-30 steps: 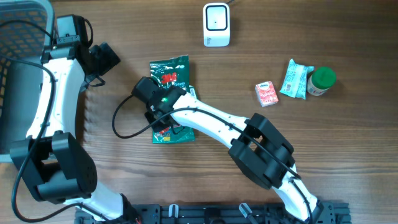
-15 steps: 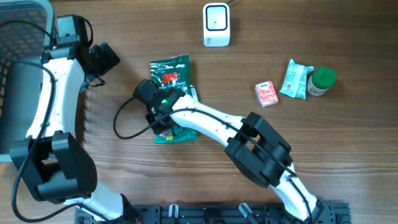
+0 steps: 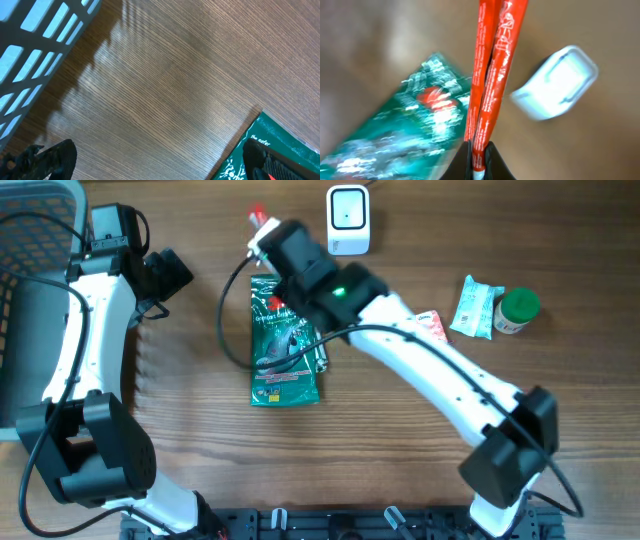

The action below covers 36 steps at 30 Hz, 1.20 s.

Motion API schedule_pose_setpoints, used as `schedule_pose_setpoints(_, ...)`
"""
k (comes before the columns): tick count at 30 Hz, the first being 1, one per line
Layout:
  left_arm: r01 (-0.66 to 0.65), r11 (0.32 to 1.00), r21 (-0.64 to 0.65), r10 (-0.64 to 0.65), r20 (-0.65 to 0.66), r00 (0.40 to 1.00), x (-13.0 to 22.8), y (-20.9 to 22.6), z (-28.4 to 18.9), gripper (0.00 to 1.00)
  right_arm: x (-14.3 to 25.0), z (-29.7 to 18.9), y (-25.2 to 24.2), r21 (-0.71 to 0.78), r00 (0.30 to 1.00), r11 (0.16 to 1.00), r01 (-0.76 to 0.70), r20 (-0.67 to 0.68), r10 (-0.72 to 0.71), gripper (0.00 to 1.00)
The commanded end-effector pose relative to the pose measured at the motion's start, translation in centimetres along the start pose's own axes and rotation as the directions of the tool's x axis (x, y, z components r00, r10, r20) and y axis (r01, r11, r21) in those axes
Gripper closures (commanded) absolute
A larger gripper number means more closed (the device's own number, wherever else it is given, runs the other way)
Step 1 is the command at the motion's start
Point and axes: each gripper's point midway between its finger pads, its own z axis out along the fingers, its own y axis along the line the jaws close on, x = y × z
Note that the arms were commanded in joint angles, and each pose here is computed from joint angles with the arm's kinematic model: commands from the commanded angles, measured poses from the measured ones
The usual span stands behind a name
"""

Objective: Scan the item barcode
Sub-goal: 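Lift the Nescafe stick and hold it in front of the scanner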

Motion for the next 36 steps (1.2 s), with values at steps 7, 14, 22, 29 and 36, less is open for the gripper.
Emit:
schedule_pose_setpoints(7,0.021,1.000,-0.001,-0.021,0.007,1.000,-0.5,0.4,-0.1,0.00,2.5,3.9,-12.8,0.257,0.951,0.915,0.310,-0.089,-0.297,0.96)
schedule_pose_setpoints(14,0.021,1.000,-0.001,-0.021,0.007,1.000,-0.5,0.4,-0.1,0.00,3.7,7.1,-16.9,0.320,0.915,0.857,0.404,-0.138,-0.380,0.96)
schedule_pose_setpoints(22,0.021,1.000,-0.001,-0.021,0.007,1.000,-0.5,0.4,-0.1,0.00,5.4,11.2,-19.6,0.446,0.882,0.762,0.470,-0.277,-0.382,0.96)
schedule_pose_setpoints(29,0.021,1.000,-0.001,-0.021,0.007,1.000,-0.5,0.4,-0.1,0.00,9.7,16.1,-18.2,0.382,0.810,0.730,0.566,-0.420,-0.408,0.96)
schedule_pose_setpoints(36,0.021,1.000,-0.001,-0.021,0.007,1.000,-0.5,0.4,-0.1,0.00,10.7,17.1,-17.3,0.340,0.792,0.737,0.584,-0.437,-0.426,0.96)
